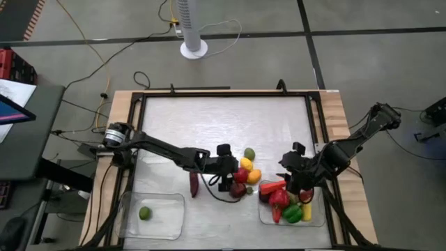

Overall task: Sort produce into baskets
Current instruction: Put the tomato into the left transparent bin

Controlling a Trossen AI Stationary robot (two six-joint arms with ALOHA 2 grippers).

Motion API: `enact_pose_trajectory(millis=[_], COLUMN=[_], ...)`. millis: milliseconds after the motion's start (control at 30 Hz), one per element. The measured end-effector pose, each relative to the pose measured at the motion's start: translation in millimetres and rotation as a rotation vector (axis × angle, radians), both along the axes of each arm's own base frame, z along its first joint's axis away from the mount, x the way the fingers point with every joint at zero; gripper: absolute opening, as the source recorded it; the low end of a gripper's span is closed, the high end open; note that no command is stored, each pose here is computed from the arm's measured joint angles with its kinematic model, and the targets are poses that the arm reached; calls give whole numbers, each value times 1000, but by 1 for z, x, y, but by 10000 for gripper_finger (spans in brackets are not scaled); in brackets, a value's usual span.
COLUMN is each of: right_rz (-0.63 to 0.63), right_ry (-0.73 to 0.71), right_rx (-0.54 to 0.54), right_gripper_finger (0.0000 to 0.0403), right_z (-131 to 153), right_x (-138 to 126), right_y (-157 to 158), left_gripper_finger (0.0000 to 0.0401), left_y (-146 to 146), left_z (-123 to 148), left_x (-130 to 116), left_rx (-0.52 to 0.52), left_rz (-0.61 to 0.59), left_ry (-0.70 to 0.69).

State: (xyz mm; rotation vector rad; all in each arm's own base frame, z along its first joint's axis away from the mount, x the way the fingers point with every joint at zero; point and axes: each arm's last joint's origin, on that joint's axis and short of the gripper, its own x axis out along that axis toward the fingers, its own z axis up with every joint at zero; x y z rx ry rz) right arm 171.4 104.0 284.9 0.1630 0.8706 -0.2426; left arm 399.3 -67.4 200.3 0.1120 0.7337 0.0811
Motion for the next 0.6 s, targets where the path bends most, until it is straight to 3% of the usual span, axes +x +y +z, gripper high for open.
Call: enact_pose_trajectory(millis=[233, 400, 600], right_rz=[4, 17, 23], right_ry=[4, 5, 0], right_rx=[-30, -37, -42], right_gripper_finger=[249, 249, 249], right_z=[1, 1, 1], right_x=[0, 0, 1], right_y=[-4, -4, -4], left_gripper_finger=[304, 315, 316], left_y=[11, 14, 18], left_z=[-16, -20, -43], left_x=[16, 18, 25], left_rx=[-101, -124, -156], left_rz=[-50, -65, -91], left_ry=[-33, -33, 2])
